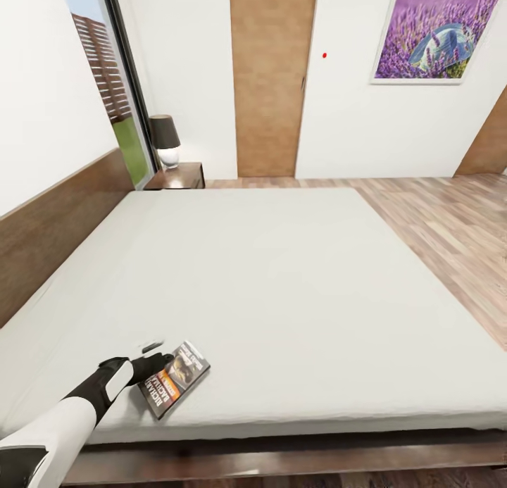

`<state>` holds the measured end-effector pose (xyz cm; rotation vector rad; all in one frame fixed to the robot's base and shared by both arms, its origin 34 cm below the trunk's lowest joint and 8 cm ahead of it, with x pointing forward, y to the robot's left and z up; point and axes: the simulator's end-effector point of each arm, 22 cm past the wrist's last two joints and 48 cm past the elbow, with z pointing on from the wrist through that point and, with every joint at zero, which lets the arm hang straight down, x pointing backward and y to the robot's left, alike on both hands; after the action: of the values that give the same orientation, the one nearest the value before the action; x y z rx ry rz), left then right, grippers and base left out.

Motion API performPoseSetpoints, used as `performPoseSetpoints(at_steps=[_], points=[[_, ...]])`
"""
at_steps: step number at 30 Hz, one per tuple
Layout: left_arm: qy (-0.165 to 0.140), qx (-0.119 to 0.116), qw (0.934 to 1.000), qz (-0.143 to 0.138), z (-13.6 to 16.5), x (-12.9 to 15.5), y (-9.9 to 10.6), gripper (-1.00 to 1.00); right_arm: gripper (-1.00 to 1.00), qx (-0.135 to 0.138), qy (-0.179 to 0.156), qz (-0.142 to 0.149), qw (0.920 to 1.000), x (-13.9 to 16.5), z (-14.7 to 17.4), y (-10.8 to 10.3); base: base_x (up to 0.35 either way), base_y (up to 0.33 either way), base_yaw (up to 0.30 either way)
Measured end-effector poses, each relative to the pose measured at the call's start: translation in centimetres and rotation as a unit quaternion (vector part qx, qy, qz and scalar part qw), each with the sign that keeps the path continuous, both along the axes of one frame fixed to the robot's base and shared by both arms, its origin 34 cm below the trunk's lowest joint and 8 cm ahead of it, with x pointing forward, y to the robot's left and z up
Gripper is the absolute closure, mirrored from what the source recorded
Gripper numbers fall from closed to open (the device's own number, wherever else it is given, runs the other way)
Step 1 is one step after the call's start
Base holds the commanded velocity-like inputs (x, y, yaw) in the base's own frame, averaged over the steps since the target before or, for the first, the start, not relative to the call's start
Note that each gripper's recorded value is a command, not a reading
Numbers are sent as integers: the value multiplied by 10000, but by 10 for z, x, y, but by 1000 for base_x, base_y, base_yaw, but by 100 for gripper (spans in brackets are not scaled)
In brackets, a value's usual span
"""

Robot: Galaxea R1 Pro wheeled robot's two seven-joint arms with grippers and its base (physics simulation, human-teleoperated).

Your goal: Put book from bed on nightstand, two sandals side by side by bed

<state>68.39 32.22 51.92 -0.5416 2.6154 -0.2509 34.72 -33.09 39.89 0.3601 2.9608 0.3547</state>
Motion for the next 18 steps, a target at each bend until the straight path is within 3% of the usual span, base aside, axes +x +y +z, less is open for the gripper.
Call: performPoseSetpoints(at_steps=[2,7,18], points=[[15,12,10000,3,0,-1,2,-100,-100,0,1,0,10000,0,0,0,0,0,-148],[-50,-121,9999,-47,1,4,-18,-100,-100,-3,4,-1,10000,0,0,0,0,0,-46],[-61,-181,9998,-15,2,4,-20,-100,-100,-2,0,0,10000,0,0,0,0,0,-3]])
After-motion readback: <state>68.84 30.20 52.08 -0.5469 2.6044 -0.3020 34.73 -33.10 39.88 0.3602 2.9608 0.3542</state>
